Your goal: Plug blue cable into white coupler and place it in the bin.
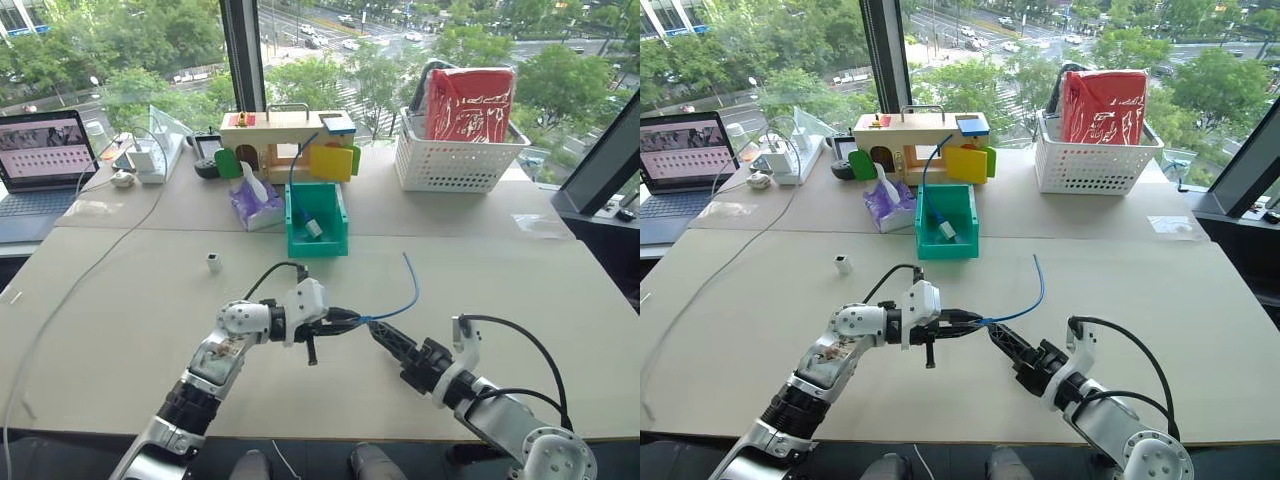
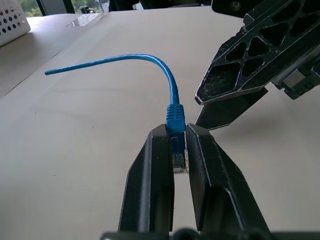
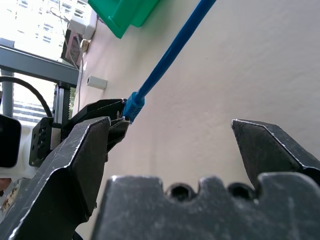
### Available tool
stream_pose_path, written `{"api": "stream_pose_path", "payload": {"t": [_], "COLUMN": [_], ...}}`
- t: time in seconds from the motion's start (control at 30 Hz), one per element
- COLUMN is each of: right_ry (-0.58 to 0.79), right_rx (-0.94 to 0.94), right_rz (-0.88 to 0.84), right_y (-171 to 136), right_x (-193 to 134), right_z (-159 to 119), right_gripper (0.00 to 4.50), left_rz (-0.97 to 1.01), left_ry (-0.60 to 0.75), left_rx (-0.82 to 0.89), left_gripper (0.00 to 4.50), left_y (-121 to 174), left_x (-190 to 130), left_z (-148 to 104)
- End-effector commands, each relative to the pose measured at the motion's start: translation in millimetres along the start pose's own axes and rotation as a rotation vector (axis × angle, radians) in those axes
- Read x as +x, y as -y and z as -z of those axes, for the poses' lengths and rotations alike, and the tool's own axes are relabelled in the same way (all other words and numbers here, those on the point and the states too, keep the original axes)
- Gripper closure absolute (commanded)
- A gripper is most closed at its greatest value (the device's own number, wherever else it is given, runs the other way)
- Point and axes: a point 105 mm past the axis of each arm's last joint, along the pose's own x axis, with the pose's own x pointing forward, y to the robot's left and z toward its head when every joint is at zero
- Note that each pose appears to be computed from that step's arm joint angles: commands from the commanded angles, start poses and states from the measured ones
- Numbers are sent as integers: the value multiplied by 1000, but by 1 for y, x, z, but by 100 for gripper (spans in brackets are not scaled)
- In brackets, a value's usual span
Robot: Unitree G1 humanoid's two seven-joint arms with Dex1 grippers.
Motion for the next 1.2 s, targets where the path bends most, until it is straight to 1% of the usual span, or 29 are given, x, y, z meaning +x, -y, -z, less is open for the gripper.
{"api": "stream_pose_path", "payload": {"t": [0.03, 0.37, 0.43, 0.47, 0.5, 0.53, 0.73, 0.83, 0.97, 1.03, 1.07, 1.1, 1.13, 1.2], "right_ry": [48, 53, 59, 61, 65, 68, 69, 66, 57, 56, 54, 53, 52, 50], "right_rx": [21, 80, 87, 88, 91, 94, 101, 102, 104, 103, 102, 101, 101, 102], "right_rz": [-65, -87, -89, -90, -92, -94, -105, -108, -113, -114, -115, -116, -117, -116], "right_y": [-17, -25, -25, -26, -26, -27, -30, -29, -30, -31, -31, -31, -32, -31], "right_x": [3, 4, 3, 3, 3, 3, 4, 4, 4, 5, 5, 5, 5, 5], "right_z": [-7, -5, -6, -6, -7, -8, -8, -7, -6, -6, -6, -6, -6, -6], "right_gripper": [0, 0, 51, 68, 97, 140, 351, 445, 445, 450, 450, 450, 450, 450], "left_rz": [22, 34, 36, 37, 38, 39, 41, 43, 43, 40, 53, 71, 77, 24], "left_ry": [44, 59, 58, 58, 59, 59, 60, 61, 62, 66, 81, 92, 93, 86], "left_rx": [15, -15, -16, -16, -17, -17, -15, -16, -23, -49, -88, -111, -111, -85], "left_gripper": [447, 447, 447, 447, 447, 447, 447, 447, 447, 347, 324, 289, 245, 178], "left_y": [5, 11, 11, 11, 12, 12, 12, 12, 11, 10, 11, 13, 13, 4], "left_x": [3, 4, 4, 4, 4, 4, 5, 6, 6, 6, 5, 5, 4, 1], "left_z": [-13, -13, -13, -12, -12, -12, -12, -12, -12, -12, -13, -15, -16, -17]}}
